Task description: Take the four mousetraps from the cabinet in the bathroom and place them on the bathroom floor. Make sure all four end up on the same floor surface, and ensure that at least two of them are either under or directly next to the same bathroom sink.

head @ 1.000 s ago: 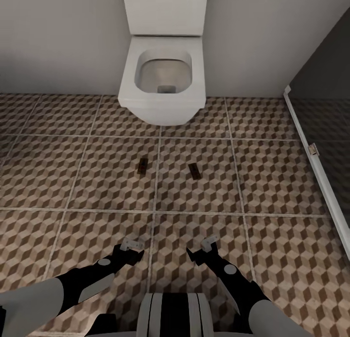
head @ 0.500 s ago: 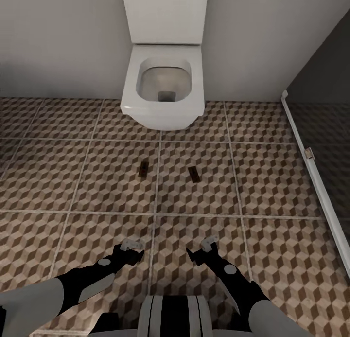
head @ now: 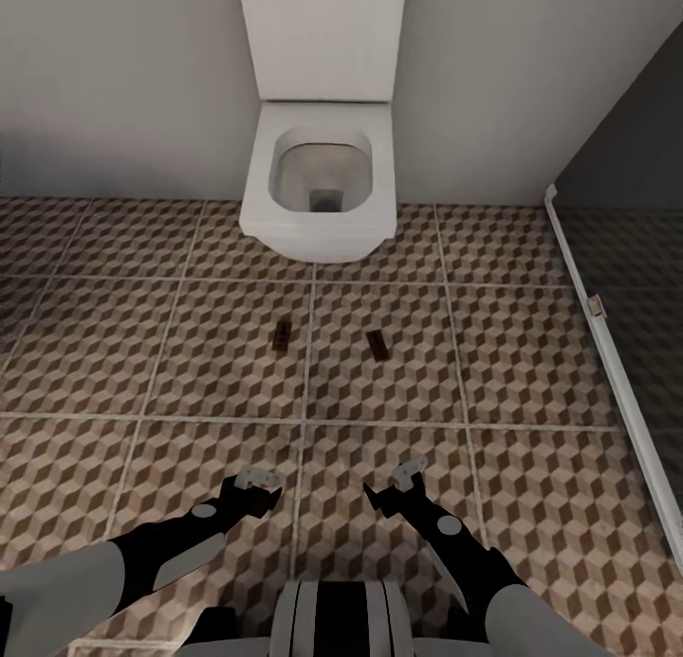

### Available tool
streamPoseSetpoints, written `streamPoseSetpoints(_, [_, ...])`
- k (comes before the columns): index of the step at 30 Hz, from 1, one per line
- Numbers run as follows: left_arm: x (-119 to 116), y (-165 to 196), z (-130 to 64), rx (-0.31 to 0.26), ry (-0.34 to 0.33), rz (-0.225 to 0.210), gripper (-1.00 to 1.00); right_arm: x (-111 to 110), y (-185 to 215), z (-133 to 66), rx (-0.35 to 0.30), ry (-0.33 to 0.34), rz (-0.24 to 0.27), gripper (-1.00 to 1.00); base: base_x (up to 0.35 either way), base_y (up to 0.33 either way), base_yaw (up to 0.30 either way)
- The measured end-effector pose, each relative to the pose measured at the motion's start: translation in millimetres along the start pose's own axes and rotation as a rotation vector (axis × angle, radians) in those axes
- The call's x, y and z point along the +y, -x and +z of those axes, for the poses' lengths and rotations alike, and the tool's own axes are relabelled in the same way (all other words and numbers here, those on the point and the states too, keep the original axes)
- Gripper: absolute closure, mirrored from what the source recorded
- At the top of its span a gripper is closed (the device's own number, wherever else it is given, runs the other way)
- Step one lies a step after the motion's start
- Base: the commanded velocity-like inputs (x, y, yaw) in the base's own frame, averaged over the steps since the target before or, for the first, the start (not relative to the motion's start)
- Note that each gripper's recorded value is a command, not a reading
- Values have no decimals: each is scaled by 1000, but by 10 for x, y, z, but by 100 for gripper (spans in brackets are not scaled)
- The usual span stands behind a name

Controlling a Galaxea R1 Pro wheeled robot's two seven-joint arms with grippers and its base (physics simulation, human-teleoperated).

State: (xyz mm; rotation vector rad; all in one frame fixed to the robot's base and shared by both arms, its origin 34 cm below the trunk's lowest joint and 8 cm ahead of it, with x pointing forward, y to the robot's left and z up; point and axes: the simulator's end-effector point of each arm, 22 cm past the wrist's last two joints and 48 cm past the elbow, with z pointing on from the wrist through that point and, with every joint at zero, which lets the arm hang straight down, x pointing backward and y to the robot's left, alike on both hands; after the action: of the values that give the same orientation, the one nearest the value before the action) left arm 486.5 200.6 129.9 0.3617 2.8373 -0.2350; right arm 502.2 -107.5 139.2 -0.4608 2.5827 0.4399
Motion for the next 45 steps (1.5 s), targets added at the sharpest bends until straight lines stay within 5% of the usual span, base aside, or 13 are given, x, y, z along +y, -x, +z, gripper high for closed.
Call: streamPoseSetpoints(45, [-78, 448, -859, 3, -1, 0, -100, 146, 643, -722, 1, 1, 1, -100, 0, 0, 0])
